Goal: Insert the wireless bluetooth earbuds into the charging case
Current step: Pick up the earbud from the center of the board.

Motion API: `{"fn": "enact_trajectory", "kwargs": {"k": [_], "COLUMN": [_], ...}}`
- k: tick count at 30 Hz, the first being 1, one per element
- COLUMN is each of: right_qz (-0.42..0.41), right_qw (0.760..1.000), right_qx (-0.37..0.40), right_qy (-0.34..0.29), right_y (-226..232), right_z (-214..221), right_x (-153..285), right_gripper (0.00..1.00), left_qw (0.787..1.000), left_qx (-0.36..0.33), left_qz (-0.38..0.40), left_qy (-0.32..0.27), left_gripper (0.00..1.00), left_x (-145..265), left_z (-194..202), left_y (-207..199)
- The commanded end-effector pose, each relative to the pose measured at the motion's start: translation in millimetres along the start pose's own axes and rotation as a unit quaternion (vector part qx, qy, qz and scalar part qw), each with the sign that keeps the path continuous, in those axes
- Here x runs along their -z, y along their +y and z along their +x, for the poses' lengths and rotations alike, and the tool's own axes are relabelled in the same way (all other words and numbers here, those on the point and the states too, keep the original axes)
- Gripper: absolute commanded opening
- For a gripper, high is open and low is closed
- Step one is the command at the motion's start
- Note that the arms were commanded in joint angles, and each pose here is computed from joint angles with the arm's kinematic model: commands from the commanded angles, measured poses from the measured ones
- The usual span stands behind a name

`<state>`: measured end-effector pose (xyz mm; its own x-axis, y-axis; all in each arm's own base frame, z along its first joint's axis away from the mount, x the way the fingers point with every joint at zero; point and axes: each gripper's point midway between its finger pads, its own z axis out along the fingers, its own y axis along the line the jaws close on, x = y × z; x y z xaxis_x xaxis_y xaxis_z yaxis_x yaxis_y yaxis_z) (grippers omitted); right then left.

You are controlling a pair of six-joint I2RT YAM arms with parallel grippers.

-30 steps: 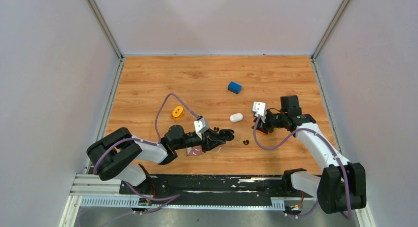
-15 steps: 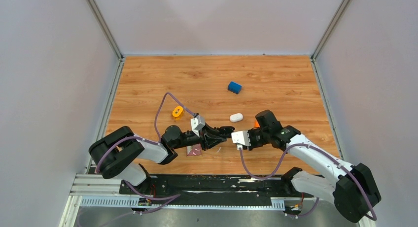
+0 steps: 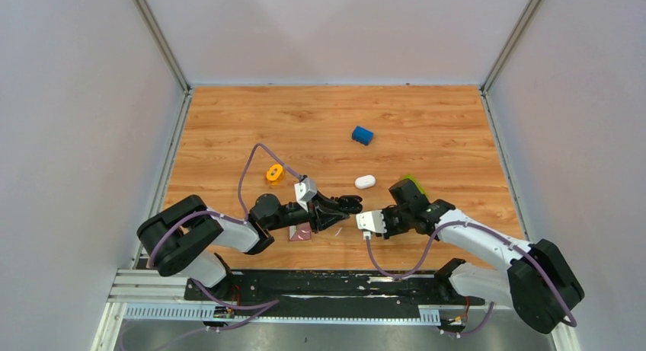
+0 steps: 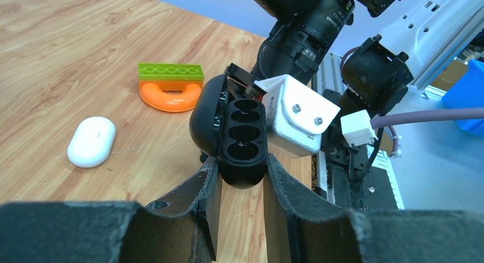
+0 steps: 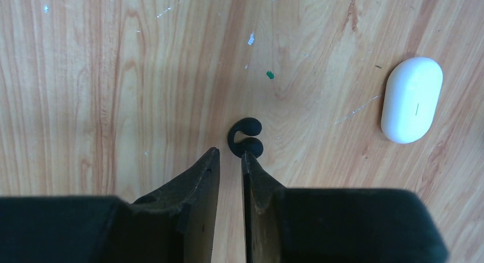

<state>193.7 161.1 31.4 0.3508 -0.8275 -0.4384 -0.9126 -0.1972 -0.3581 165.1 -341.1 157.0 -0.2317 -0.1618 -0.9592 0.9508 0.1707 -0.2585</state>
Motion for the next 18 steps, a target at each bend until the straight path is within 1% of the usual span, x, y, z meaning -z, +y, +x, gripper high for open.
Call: {"fn": "enact_trajectory", "kwargs": {"k": [1, 13, 18], "right_qz": [0.022, 0.011, 0.004], "right_qw": [1.0, 1.0, 1.0], "right_qx": [0.012, 0.014, 0.017], "right_qy": [-0.008, -0.009, -0.002], "right_y": [-11.8, -7.1, -5.8], "right_z": [-5.1, -5.5, -2.1], "right_x": [-3.1, -9.0, -13.5], "right_gripper": [0.21, 0.21, 0.24], "left_qw": [0.999, 1.0, 1.0], "left_qx": [-0.019, -0.016, -0.017], "left_qz": [0.011, 0.012, 0.013], "left_qy": [-0.023, -0.021, -0.021], "left_gripper": [0.0, 0.0, 0.0], "left_x": [-0.9, -1.6, -1.5], "left_z": [-14.3, -13.2, -12.8], "left_y": [-4.7, -4.5, -4.8]}}
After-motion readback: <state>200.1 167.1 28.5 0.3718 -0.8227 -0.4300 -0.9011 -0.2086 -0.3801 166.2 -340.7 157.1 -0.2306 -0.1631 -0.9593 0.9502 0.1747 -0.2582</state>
